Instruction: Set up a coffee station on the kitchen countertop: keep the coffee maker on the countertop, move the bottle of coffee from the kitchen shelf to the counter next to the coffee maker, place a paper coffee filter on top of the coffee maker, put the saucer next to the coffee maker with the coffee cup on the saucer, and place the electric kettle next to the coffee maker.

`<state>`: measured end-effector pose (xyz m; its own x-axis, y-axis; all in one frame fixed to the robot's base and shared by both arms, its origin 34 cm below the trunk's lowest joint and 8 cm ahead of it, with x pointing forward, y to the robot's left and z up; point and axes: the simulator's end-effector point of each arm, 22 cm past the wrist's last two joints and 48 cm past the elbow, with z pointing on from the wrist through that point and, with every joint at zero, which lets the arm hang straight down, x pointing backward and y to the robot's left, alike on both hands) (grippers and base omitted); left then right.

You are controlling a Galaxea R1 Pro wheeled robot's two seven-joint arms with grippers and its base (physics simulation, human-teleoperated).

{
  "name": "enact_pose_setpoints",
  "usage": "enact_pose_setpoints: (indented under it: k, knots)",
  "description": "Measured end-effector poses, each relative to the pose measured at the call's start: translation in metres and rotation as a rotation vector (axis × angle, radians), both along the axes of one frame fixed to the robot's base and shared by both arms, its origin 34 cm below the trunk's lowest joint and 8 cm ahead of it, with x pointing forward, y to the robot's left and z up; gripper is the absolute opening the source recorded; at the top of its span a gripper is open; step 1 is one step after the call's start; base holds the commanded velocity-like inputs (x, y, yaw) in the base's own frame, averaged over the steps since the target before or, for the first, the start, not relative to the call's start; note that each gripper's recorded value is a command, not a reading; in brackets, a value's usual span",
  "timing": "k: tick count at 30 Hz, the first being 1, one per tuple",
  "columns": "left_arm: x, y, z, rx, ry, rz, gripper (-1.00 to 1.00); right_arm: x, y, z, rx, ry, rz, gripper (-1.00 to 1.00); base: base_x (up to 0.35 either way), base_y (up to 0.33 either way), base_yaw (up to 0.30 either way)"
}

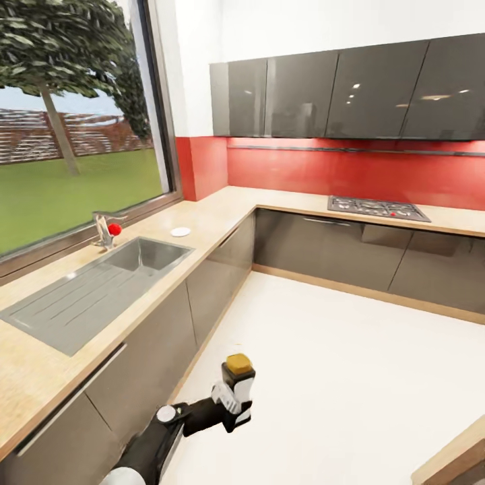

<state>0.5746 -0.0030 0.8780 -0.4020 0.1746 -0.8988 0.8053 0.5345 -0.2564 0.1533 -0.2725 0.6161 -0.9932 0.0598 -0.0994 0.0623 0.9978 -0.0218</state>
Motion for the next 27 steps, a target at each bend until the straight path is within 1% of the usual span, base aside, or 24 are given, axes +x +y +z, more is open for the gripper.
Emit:
enact_pose_setpoints:
  k: [1, 2, 3, 4, 6, 7, 8, 9, 11, 14, 17, 19, 21, 23, 27]
  knots:
    - [-0.012, 0.003, -0.013, 0.01, 0.0, 0.026, -1.0, 0.005, 0.0, 0.0, 0.001, -0.01, 0.0, 1.0, 0.0, 0.0, 0.0]
    - [-0.023, 0.015, -0.025, 0.009, -0.019, 0.1, -1.0, 0.012, 0.001, 0.001, 0.001, -0.024, 0.001, 1.0, 0.0, 0.0, 0.0]
    - [-0.043, 0.017, -0.04, 0.024, -0.008, 0.091, -1.0, 0.012, 0.001, 0.001, 0.002, -0.025, 0.001, 1.0, 0.0, 0.0, 0.0]
    - [-0.043, 0.024, -0.041, 0.024, -0.017, 0.112, -1.0, 0.013, 0.001, 0.001, 0.002, -0.027, 0.001, 1.0, 0.0, 0.0, 0.0]
    - [-0.052, 0.037, -0.049, 0.027, -0.018, 0.14, -1.0, 0.014, 0.001, 0.001, 0.001, -0.028, 0.0, 1.0, 0.0, 0.0, 0.0]
    - [-0.055, 0.047, -0.053, 0.027, -0.018, 0.171, -1.0, 0.014, 0.001, 0.001, 0.0, -0.028, -0.003, 1.0, 0.0, 0.0, 0.0]
    - [-0.065, 0.063, -0.062, 0.03, -0.001, 0.218, -1.0, 0.014, 0.0, 0.001, 0.0, -0.028, -0.006, 1.0, 0.0, 0.0, -0.048]
    - [-0.072, 0.094, -0.071, 0.036, 0.017, 0.308, -1.0, 0.013, 0.0, 0.001, -0.001, -0.027, -0.009, 1.0, 0.0, 0.0, -0.062]
    - [-0.071, 0.122, -0.075, 0.036, 0.029, 0.398, -1.0, 0.014, 0.0, 0.001, -0.001, -0.028, -0.009, 1.0, 0.0, 0.0, -0.052]
    - [-0.074, 0.135, -0.078, 0.041, 0.031, 0.432, -1.0, 0.013, 0.0, 0.001, -0.001, -0.027, -0.009, 1.0, 0.0, 0.0, -0.015]
    - [-0.083, 0.144, -0.078, 0.05, -0.004, 0.445, -1.0, 0.012, 0.002, 0.001, 0.002, -0.024, -0.006, 1.0, 0.0, 0.0, -0.002]
    - [-0.086, 0.152, -0.079, 0.057, -0.015, 0.463, -1.0, 0.011, 0.002, 0.001, 0.002, -0.024, -0.005, 1.0, 0.0, 0.0, 0.026]
    - [-0.085, 0.168, -0.079, 0.069, -0.029, 0.5, -1.0, 0.011, 0.002, 0.001, 0.002, -0.023, -0.005, 1.0, 0.0, 0.0, 0.142]
    - [-0.081, 0.18, -0.075, 0.081, -0.048, 0.523, -1.0, 0.011, 0.002, 0.001, 0.001, -0.022, -0.005, 1.0, 0.0, 0.0, 0.215]
    - [-0.08, 0.189, -0.074, 0.09, -0.059, 0.543, -1.0, 0.01, 0.002, 0.001, 0.001, -0.021, -0.005, 1.0, 0.0, 0.0, 0.249]
